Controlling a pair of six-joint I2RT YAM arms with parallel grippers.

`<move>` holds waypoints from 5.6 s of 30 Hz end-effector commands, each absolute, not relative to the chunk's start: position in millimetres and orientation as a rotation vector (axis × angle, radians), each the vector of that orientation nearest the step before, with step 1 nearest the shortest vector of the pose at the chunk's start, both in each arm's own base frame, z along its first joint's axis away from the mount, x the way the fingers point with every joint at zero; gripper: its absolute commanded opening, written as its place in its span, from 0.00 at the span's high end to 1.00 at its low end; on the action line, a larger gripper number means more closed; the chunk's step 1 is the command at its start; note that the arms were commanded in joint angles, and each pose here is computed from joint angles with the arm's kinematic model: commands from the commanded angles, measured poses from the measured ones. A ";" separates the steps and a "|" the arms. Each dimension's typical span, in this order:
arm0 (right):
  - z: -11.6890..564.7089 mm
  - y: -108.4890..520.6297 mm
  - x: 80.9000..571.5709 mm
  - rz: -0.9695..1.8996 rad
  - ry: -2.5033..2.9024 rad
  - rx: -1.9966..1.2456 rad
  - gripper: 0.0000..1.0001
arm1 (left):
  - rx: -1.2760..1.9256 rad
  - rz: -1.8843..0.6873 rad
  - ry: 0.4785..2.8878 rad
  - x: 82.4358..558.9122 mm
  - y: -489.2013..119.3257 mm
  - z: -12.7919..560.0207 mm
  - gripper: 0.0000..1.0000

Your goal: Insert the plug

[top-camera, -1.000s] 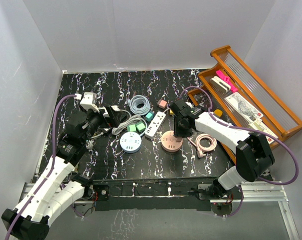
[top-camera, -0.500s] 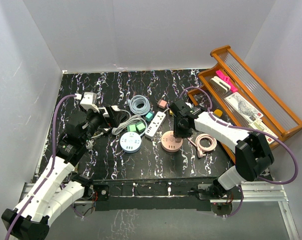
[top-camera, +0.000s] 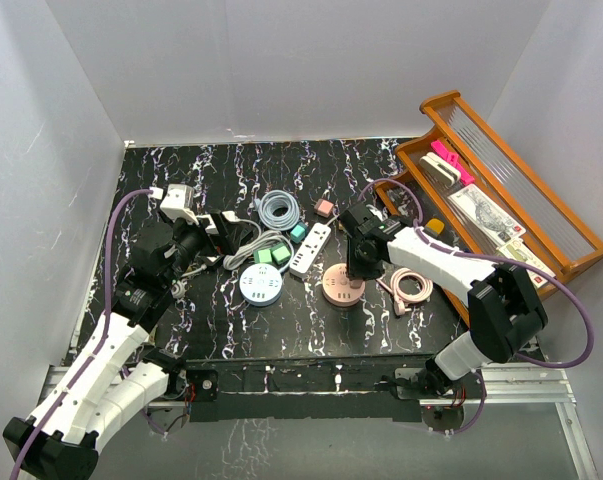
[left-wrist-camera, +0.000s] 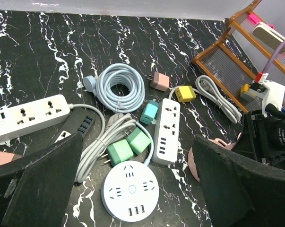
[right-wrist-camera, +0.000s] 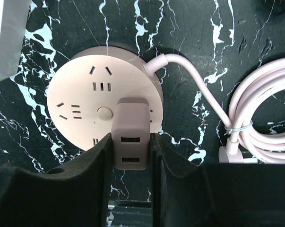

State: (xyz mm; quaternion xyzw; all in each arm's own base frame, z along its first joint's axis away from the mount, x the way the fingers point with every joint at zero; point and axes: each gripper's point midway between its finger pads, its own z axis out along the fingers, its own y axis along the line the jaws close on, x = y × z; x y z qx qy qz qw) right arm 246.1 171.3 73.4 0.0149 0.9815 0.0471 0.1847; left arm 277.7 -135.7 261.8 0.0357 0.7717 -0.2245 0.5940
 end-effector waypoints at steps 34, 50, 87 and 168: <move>-33.4 143.6 200.8 -0.146 2.955 -0.026 1.00 | 0.096 -0.506 1.803 281.6 -136.0 256.4 0.02; 44.7 137.8 213.7 -0.209 2.895 -0.074 1.00 | 0.104 -0.511 1.827 284.0 -139.1 250.2 0.02; 151.1 203.8 282.7 0.422 2.330 0.055 0.43 | -0.103 -0.486 2.491 307.8 -180.6 102.9 0.40; 117.2 213.7 265.0 0.505 2.398 -0.027 0.42 | 0.721 -0.219 2.807 266.6 -167.8 23.7 0.47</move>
